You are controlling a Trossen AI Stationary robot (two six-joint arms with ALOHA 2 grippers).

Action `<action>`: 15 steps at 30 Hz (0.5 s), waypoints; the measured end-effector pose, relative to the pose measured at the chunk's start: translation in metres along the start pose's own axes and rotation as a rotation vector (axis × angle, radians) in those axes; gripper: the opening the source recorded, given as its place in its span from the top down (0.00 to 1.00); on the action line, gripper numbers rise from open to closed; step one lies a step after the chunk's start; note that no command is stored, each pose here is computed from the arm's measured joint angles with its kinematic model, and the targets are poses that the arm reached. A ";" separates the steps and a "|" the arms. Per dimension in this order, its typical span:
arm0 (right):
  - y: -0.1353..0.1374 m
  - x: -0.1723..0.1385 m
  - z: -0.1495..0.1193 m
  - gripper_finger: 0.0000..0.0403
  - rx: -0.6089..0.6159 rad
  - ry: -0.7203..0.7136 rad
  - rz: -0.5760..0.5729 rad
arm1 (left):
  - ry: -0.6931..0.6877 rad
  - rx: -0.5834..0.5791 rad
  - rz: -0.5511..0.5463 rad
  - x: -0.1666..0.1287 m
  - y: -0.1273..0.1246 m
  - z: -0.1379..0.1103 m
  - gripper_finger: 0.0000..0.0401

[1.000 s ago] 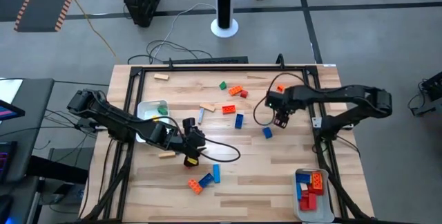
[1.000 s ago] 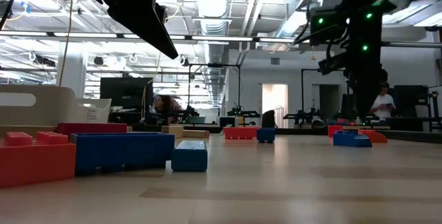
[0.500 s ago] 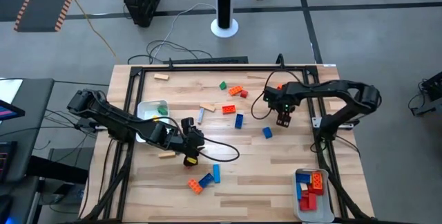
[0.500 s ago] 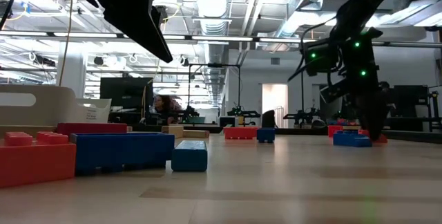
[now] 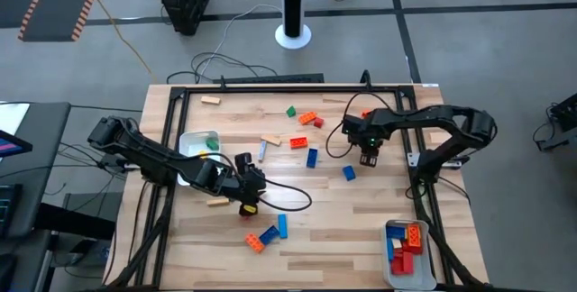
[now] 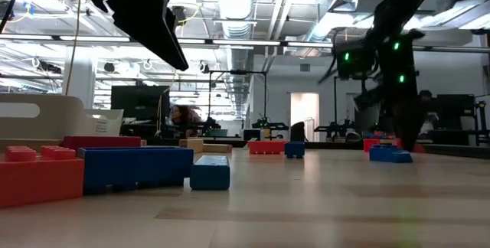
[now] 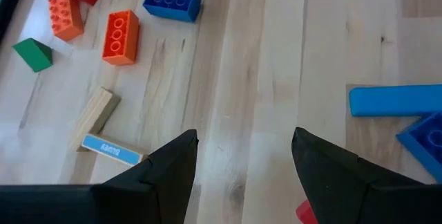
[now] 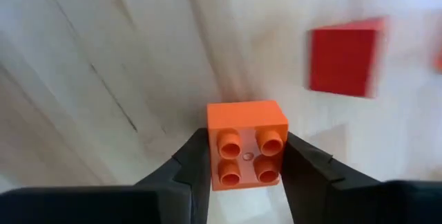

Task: Sort blocks by size
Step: Put the orange small game piece into the white bin

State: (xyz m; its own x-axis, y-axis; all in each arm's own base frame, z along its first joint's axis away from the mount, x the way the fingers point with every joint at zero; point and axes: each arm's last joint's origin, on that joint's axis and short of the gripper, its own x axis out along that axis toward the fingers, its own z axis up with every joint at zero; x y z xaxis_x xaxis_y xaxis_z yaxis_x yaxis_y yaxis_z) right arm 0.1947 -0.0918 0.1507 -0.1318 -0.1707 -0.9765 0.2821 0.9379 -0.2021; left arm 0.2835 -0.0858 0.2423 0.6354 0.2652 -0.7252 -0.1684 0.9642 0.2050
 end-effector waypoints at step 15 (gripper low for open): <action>0.069 -0.096 -0.051 0.61 0.131 -0.584 0.188 | -0.133 0.087 0.055 0.004 -0.001 0.007 0.43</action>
State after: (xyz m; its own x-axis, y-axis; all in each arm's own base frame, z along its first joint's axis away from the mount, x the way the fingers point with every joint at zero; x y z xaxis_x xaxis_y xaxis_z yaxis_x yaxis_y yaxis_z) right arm 0.1787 0.0048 0.2343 0.4618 -0.1782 -0.8689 0.3689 0.9295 0.0054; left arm 0.2917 -0.0855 0.2436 0.7219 0.3085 -0.6194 -0.1435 0.9424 0.3022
